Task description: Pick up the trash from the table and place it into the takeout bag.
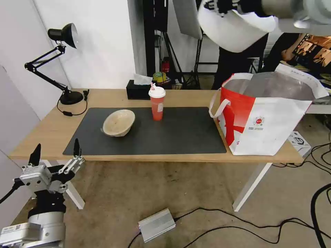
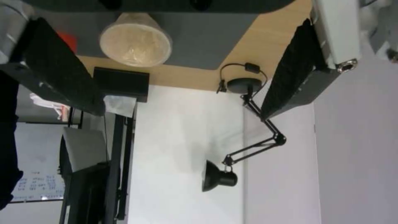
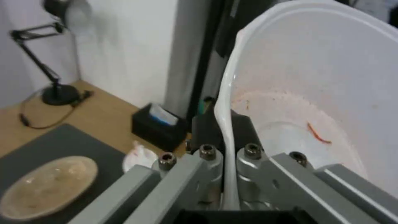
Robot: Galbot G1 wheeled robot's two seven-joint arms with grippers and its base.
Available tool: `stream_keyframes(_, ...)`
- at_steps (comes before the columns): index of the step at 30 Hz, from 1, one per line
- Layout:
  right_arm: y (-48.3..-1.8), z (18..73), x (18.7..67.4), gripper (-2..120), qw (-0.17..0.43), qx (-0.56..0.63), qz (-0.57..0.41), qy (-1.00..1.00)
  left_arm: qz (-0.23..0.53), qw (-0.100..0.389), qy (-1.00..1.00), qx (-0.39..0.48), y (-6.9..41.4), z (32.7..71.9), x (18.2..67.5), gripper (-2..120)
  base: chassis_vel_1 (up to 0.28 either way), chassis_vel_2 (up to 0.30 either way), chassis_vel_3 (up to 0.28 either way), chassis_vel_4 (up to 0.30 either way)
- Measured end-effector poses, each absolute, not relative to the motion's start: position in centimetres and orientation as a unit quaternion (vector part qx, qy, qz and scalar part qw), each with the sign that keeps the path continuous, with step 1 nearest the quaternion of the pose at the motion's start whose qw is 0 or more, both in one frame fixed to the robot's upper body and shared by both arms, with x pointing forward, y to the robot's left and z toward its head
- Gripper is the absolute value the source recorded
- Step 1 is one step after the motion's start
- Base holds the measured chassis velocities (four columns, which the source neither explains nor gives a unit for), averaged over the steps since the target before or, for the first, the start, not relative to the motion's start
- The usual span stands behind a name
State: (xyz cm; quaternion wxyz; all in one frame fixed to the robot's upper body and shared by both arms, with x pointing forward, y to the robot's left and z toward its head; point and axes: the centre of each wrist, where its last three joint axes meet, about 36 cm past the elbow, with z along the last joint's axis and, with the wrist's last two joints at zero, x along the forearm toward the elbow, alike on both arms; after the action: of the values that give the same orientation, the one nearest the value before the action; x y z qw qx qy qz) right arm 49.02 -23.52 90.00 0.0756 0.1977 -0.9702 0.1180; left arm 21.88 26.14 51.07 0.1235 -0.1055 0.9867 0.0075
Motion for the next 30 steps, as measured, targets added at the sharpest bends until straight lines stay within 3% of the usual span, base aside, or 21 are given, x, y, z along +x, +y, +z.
stream_keyframes(30,-33.1,80.4,52.4,0,0.182,0.078,0.114,-0.974,0.003,0.125,0.987,-0.100,26.2,51.1,22.0,100,0.000,0.000,0.000,0.000)
